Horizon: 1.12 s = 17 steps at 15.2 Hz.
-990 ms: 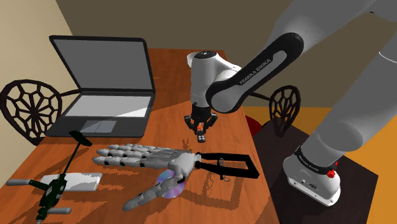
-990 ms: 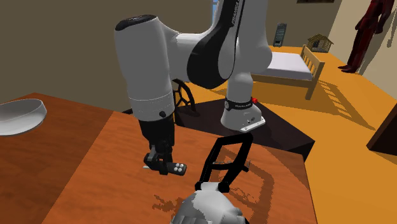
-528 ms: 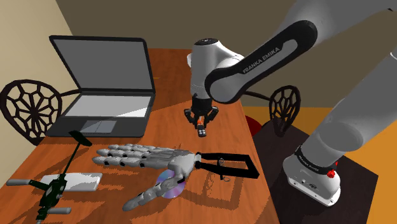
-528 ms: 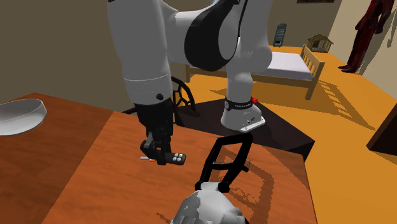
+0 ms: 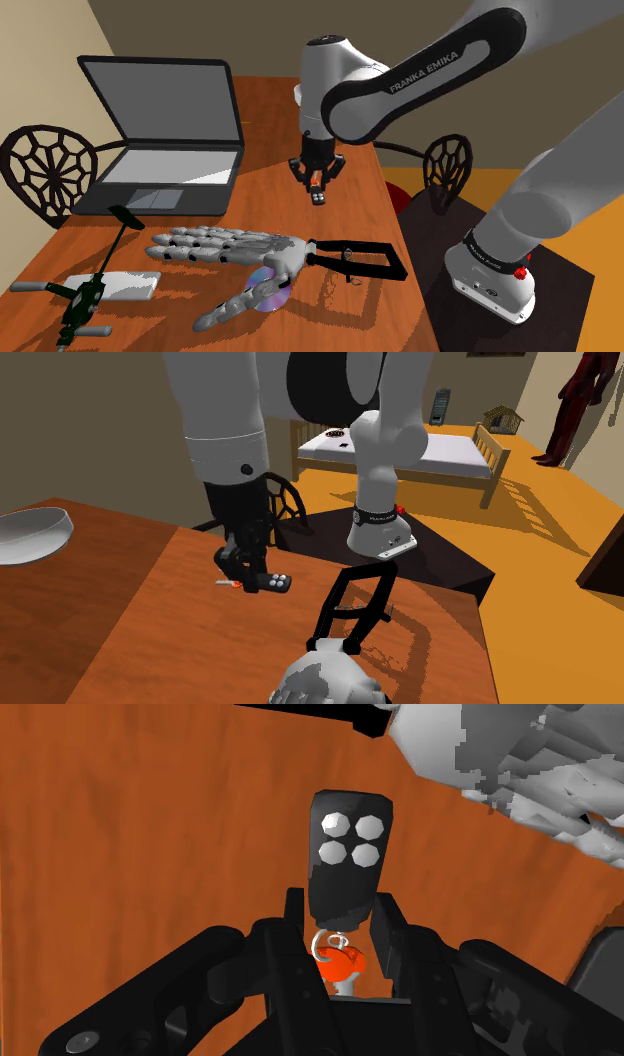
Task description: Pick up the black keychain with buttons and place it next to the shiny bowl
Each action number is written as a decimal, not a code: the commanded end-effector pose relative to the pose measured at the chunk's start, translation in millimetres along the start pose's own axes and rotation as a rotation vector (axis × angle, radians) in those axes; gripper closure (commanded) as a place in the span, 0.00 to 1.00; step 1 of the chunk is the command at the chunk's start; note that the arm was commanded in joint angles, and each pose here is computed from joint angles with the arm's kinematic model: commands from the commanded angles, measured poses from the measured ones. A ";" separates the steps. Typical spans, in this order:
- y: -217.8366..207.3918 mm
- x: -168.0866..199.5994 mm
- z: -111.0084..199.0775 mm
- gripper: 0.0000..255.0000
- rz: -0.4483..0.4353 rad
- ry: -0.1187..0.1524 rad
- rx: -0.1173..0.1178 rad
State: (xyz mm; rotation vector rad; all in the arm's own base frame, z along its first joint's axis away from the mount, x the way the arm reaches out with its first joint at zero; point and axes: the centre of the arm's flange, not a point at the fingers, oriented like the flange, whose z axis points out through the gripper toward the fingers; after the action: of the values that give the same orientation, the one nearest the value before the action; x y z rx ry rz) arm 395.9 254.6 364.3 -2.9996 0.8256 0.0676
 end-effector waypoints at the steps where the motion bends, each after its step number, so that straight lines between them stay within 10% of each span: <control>1: 0.3 -0.2 -10.8 1.00 0.000 0.000 0.000; 17: 64.0 158.2 -33.6 1.00 0.000 0.000 0.000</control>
State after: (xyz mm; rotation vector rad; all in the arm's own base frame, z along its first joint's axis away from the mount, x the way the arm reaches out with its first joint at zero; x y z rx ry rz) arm 493.0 129.4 390.7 -2.9986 0.8274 0.0685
